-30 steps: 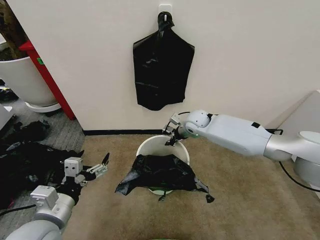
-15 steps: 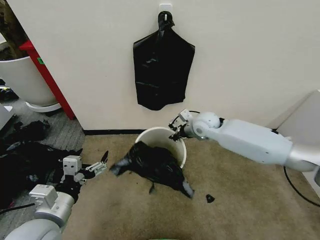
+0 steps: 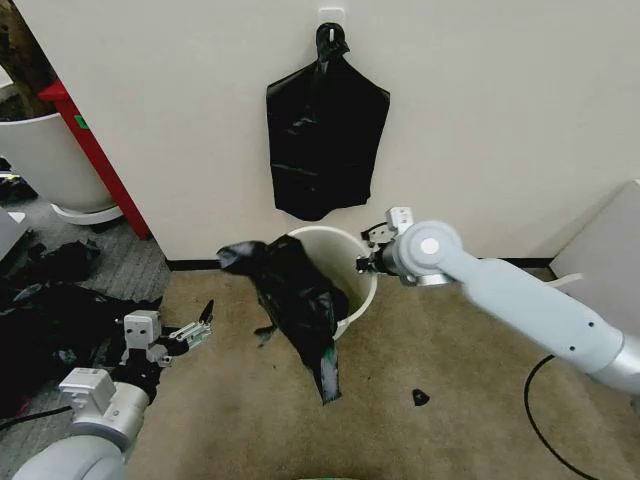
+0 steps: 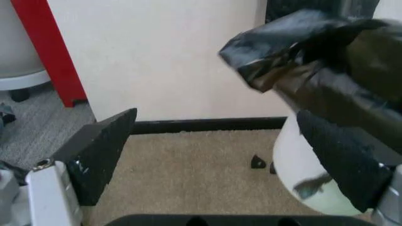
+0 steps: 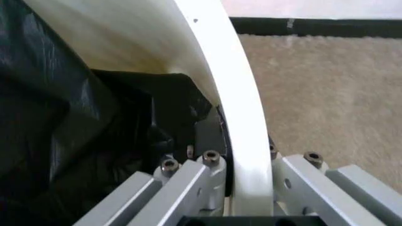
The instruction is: Place the garbage bag over the trash bin.
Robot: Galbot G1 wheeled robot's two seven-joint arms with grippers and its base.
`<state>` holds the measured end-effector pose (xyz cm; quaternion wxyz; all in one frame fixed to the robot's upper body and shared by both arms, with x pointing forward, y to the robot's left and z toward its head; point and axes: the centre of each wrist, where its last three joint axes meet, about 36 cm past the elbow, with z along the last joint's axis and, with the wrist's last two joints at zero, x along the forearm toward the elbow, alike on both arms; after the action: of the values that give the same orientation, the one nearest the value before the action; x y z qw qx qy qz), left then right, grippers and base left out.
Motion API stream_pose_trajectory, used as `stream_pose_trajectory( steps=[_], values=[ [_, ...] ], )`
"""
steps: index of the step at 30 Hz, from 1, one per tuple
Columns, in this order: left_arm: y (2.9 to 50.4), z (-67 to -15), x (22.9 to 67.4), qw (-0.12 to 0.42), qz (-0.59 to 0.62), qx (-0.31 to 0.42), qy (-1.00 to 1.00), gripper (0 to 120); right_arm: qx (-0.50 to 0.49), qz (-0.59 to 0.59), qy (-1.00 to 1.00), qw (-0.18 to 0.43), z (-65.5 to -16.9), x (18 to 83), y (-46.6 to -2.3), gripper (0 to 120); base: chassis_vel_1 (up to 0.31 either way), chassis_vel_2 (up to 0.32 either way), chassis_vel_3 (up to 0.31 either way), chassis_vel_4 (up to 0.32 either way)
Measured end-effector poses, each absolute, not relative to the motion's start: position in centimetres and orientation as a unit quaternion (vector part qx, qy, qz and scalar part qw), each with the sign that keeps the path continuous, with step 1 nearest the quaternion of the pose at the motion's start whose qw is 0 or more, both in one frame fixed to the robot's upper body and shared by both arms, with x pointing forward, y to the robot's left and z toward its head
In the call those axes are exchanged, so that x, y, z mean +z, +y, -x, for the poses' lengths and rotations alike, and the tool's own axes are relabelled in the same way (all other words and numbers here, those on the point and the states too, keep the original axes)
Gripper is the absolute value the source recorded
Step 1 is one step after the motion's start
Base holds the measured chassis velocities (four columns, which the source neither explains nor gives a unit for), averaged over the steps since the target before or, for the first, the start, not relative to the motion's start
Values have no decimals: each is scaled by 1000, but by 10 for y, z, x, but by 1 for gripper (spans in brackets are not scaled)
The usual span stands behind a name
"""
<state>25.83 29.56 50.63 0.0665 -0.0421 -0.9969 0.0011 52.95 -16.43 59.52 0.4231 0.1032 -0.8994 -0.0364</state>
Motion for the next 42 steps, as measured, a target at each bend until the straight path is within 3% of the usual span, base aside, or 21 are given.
stream_pose_trajectory(
  steps=[17,42],
  values=[
    [283,-260,499,70,37,11,-997,100,-151,16,-876,458,-454,555,-172,0,0,0,0,0],
    [278,-255,502,57,46,13,-997,100,-150,63,-866,472,-438,510,-143,0,0,0,0,0]
  ],
)
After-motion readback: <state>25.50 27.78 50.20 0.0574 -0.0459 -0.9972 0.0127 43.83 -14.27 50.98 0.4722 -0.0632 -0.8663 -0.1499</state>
